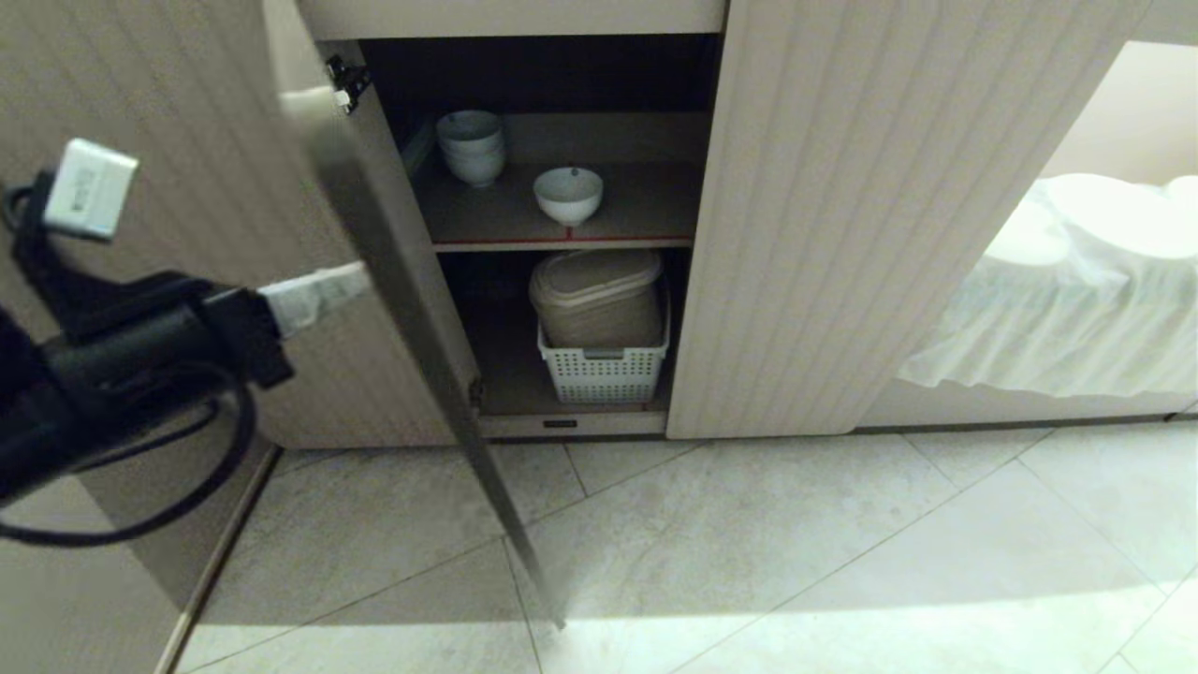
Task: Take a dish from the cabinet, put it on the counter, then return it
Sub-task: Close the cabinet door
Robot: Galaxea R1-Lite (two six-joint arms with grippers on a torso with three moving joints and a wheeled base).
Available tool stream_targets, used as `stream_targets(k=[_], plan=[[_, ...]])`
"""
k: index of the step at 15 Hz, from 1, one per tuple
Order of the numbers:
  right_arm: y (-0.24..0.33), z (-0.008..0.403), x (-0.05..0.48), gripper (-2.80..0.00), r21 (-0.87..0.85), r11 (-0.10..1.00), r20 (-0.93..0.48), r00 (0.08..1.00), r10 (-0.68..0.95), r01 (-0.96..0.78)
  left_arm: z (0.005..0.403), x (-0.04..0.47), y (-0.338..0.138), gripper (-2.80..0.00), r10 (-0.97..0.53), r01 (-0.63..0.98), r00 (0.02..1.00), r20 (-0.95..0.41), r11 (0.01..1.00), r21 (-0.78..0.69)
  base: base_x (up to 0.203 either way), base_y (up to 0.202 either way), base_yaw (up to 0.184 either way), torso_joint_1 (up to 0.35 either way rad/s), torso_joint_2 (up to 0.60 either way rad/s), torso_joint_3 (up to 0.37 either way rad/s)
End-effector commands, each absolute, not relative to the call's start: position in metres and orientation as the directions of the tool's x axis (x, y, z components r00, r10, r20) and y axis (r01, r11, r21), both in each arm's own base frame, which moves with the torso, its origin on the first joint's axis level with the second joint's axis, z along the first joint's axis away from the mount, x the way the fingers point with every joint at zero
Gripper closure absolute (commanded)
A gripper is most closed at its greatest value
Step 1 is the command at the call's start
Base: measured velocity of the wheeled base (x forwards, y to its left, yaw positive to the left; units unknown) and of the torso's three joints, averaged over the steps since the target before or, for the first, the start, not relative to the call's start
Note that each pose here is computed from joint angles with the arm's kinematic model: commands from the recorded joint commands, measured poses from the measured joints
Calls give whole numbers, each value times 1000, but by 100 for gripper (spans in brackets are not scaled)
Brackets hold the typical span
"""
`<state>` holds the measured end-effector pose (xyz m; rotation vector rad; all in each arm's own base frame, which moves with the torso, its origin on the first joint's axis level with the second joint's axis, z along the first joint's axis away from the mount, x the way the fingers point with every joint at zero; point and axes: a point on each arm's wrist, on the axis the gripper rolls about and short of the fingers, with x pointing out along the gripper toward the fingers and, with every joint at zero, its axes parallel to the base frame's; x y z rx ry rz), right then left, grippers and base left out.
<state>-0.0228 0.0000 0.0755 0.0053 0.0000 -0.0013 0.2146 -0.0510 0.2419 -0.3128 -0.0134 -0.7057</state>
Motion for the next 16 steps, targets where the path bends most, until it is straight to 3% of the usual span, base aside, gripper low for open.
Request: stream_targets(k=[1,9,16], plan=[[0,75,-23,0,6,1000,0,1000,-2,2,233,273,-84,0,-656,647,749,88,699,-304,0,0,0,0,0,0],[0,75,-23,0,6,1000,0,1000,0,0,226,404,-151,0,-592,627,779,206,728,-277,0,0,0,0,0,0],[0,75,-23,0,6,1000,0,1000,-2,2,205,438,-159,0,-546,585,811,212,774,-243,0,0,0,0,0,0]])
